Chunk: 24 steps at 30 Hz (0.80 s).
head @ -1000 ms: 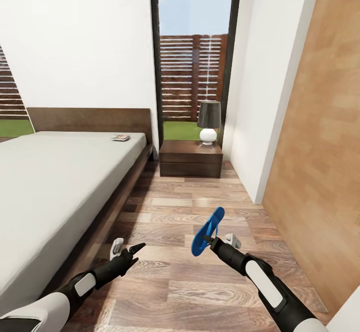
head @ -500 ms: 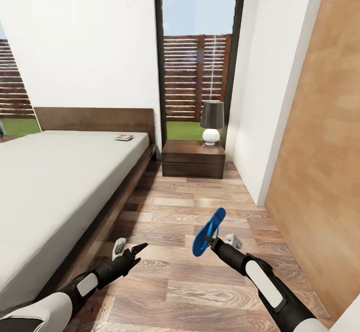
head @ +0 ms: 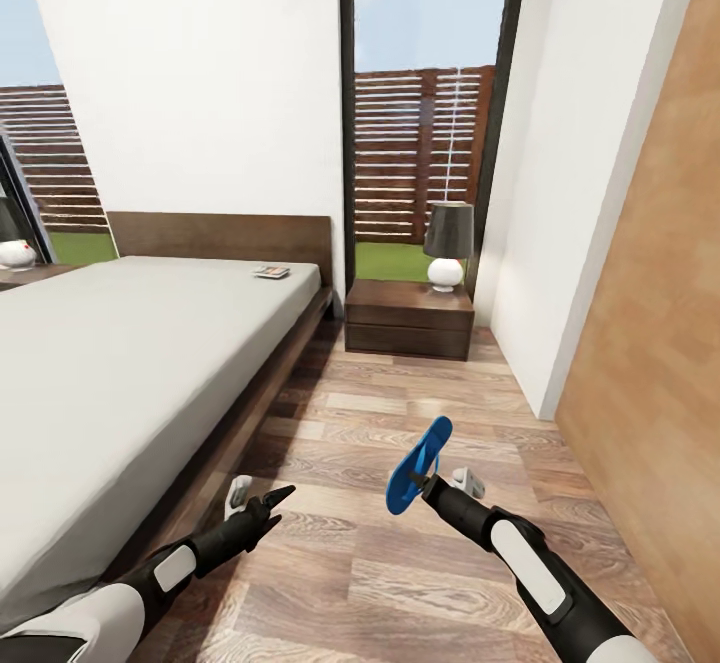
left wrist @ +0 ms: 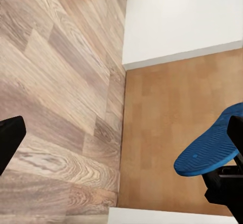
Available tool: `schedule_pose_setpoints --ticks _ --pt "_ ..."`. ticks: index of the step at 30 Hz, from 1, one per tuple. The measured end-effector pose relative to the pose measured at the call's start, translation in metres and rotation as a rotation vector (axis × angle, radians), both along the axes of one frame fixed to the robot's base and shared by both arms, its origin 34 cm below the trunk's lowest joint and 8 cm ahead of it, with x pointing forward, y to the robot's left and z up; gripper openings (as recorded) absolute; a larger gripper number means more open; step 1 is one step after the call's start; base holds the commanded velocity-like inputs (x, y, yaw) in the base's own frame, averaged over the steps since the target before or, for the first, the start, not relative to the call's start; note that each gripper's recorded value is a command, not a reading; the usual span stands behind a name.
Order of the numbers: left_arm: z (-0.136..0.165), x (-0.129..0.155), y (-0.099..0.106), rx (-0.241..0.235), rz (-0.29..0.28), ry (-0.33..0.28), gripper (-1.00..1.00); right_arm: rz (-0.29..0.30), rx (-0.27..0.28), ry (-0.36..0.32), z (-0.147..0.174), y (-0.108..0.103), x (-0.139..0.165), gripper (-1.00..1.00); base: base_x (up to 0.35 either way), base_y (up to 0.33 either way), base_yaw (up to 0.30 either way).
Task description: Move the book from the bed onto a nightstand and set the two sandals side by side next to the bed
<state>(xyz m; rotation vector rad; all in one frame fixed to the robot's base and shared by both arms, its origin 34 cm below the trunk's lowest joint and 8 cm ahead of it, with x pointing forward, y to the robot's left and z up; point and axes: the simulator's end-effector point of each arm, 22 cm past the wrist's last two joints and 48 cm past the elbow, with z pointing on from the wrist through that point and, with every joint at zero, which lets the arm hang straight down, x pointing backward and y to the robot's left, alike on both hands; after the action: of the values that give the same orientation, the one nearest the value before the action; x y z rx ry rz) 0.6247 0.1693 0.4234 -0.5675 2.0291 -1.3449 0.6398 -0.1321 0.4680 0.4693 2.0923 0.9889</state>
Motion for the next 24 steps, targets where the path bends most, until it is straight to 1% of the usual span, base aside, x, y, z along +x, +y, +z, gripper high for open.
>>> schedule_pose_setpoints --ticks 5,7,11,15,17,18,19,21,22,23,24 --pt "-0.006 -0.004 0.001 0.005 -0.002 0.017 1.00 0.000 -0.001 0.000 0.000 0.000 0.000 -1.00 0.000 0.000 0.005" --pt "-0.015 -0.012 0.004 0.018 -0.009 0.043 1.00 -0.001 0.000 0.001 0.000 0.000 0.000 -1.00 0.000 0.000 0.001" --pt "-0.045 -0.041 0.006 0.063 -0.048 0.104 1.00 -0.001 0.001 0.001 0.000 -0.001 0.000 -1.00 0.000 0.000 0.000" --pt "-0.065 -0.064 0.007 0.078 -0.062 0.144 1.00 -0.003 0.002 0.002 0.000 -0.002 0.000 -1.00 0.000 0.000 0.000" --pt "-0.077 -0.079 0.009 0.084 -0.065 0.169 1.00 -0.003 0.003 0.003 0.000 -0.002 0.000 -1.00 0.000 0.000 0.000" --pt "-0.088 -0.093 0.010 0.093 -0.069 0.190 1.00 -0.003 0.004 0.003 0.000 -0.002 0.000 -1.00 0.000 0.000 0.000" --pt "-0.093 -0.099 0.012 0.094 -0.065 0.200 1.00 -0.003 0.005 0.003 0.000 -0.002 0.000 -1.00 0.000 0.000 0.000" --pt "-0.110 -0.120 0.019 0.125 -0.054 0.206 1.00 -0.002 0.004 0.003 0.000 -0.001 0.000 -1.00 0.000 0.000 0.000" --pt "-0.113 -0.124 0.021 0.134 -0.047 0.201 1.00 -0.002 0.004 0.003 0.000 -0.001 0.000 -1.00 0.000 0.000 0.000" --pt "-0.128 -0.144 0.030 0.183 -0.023 0.178 1.00 0.000 0.003 0.003 0.000 -0.001 0.000 -1.00 0.000 0.000 0.000" --pt "-0.135 -0.155 0.031 0.196 -0.023 0.182 1.00 0.000 0.002 0.003 0.000 0.000 0.000 -1.00 0.000 0.000 0.000"
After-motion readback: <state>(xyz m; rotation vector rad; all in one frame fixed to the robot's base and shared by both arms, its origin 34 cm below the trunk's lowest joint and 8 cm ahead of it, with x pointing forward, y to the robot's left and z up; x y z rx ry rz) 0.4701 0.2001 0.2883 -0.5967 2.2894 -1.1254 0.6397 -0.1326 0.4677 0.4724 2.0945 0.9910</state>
